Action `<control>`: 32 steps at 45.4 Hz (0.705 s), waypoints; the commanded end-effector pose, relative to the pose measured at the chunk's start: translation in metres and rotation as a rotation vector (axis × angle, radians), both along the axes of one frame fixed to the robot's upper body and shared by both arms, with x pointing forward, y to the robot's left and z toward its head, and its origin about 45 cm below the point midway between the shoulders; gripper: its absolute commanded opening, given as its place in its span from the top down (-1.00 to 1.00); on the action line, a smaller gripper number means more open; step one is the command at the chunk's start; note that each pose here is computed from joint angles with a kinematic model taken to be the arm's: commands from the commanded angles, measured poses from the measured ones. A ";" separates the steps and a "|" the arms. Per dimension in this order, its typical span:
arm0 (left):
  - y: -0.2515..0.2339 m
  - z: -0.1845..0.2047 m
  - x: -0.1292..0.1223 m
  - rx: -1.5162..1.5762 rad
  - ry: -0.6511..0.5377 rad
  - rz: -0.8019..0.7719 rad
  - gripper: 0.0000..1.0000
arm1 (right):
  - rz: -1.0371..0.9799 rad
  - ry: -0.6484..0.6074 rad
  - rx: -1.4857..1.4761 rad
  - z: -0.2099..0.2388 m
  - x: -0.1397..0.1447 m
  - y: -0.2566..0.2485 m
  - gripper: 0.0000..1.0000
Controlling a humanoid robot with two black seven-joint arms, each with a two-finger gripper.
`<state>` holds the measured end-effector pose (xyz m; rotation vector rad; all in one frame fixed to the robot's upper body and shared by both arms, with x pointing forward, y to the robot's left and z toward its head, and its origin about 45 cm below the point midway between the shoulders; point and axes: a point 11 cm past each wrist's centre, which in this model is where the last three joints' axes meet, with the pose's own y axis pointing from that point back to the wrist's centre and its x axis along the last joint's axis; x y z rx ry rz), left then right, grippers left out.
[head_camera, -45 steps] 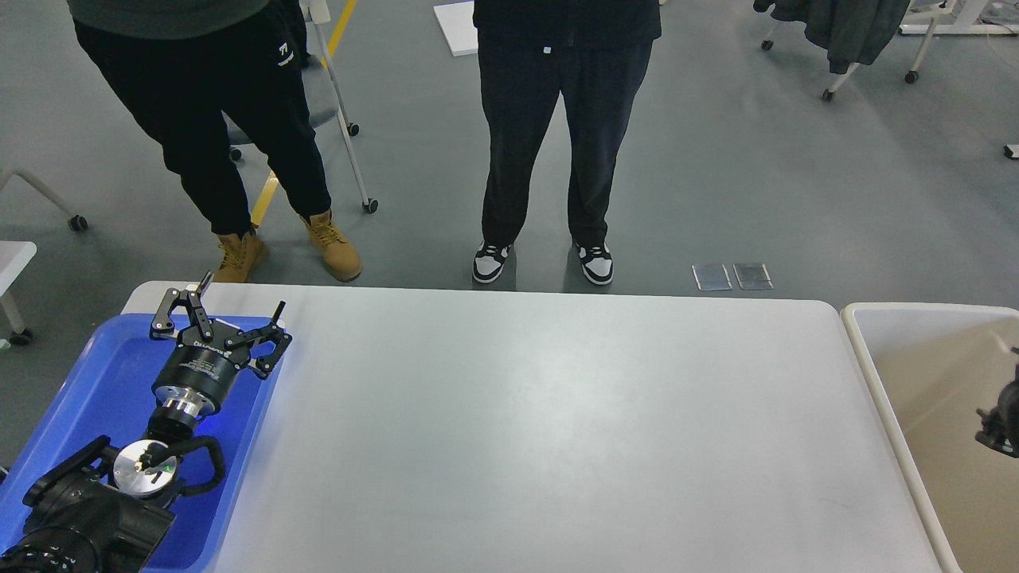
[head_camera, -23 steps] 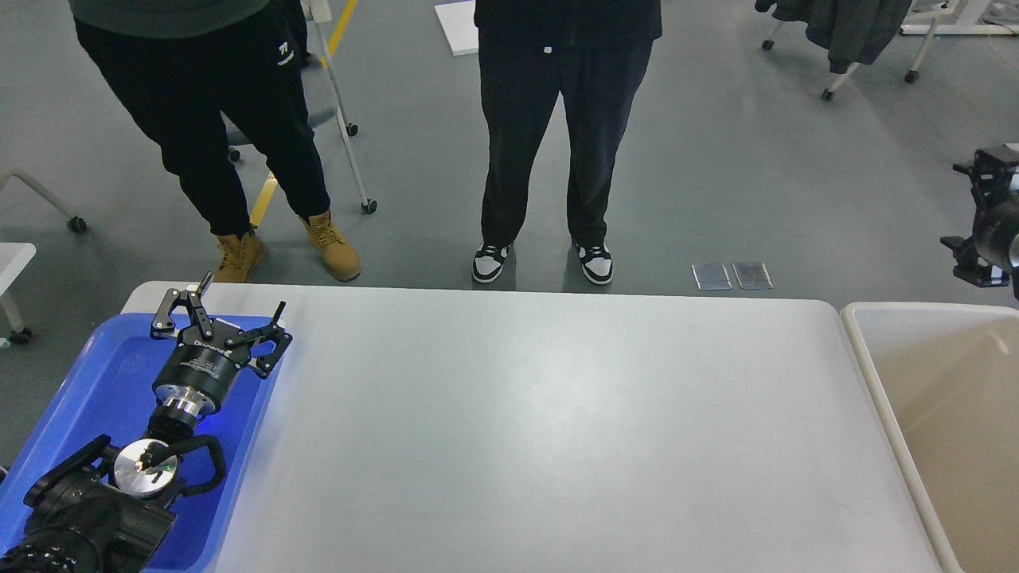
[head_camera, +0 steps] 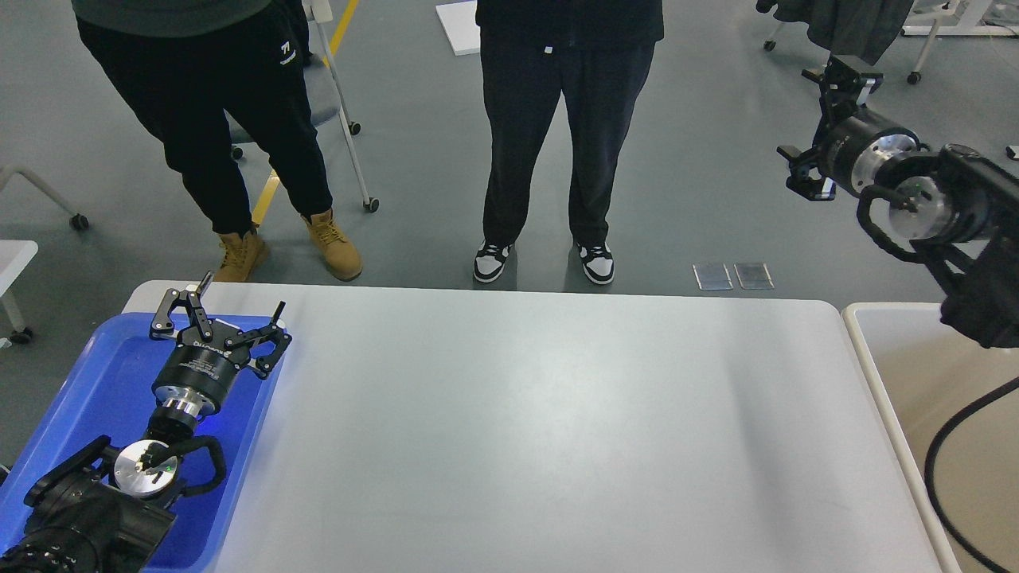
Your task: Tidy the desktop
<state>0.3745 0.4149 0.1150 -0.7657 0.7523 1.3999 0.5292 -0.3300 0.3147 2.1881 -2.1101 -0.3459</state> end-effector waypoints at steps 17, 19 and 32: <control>0.000 0.000 0.000 0.000 0.000 0.000 -1.00 | 0.001 0.062 0.539 -0.114 -0.037 0.049 -1.00; 0.000 0.000 0.000 0.000 0.000 0.000 -1.00 | -0.010 0.068 0.562 -0.125 -0.043 0.046 -1.00; 0.000 0.000 0.000 0.000 0.000 0.000 -1.00 | -0.055 0.104 0.601 -0.164 -0.069 0.032 -1.00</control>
